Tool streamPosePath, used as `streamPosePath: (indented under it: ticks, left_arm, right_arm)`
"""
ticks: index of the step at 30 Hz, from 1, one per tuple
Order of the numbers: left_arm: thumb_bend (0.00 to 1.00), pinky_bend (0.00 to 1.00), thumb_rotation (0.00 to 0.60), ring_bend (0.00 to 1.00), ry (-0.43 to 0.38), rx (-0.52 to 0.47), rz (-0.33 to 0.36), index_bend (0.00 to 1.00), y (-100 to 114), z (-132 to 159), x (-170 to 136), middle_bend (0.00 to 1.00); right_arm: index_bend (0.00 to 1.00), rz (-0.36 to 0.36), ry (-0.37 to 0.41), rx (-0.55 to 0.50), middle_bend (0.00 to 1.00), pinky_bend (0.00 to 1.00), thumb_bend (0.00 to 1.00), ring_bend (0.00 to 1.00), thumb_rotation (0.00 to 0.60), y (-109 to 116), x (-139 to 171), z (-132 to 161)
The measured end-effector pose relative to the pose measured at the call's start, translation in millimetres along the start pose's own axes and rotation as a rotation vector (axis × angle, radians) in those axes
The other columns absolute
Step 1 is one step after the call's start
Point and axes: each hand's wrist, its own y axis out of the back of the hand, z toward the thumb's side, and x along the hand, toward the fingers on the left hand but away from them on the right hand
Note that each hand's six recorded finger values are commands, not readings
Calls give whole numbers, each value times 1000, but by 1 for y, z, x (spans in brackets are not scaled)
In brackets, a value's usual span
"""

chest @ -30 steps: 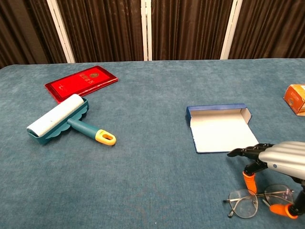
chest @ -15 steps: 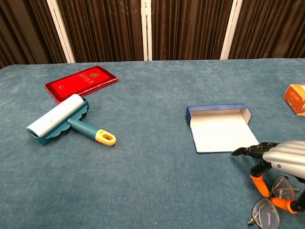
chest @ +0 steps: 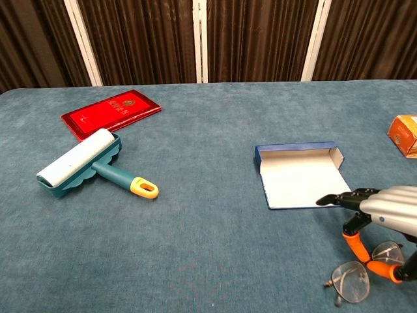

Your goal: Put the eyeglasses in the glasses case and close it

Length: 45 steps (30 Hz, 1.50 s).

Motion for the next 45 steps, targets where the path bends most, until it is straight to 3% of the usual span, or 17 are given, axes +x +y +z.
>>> streamPosePath:
  ticks: [8, 17, 30, 45]
  left_arm:
    - [0, 0, 600, 0, 1, 0, -1, 0, 0, 0, 0, 0]
    - [0, 0, 600, 0, 3, -4, -1, 0, 1, -1, 1, 0]
    - [0, 0, 600, 0, 15, -16, -4, 0, 1, -4, 6, 0]
    - [0, 0, 600, 0, 74, -21, -38, 0, -7, -19, 19, 0]
  right_arm:
    - [631, -27, 11, -15, 0, 0, 435, 0, 600, 7, -2, 4]
    - [635, -91, -1, -46, 0, 0, 439, 0, 600, 33, -9, 1]
    - [639, -188, -63, -51, 15, 0, 458, 0, 600, 90, -68, -1]
    - [640, -156, -143, 14, 8, 0, 459, 0, 600, 87, -120, -20]
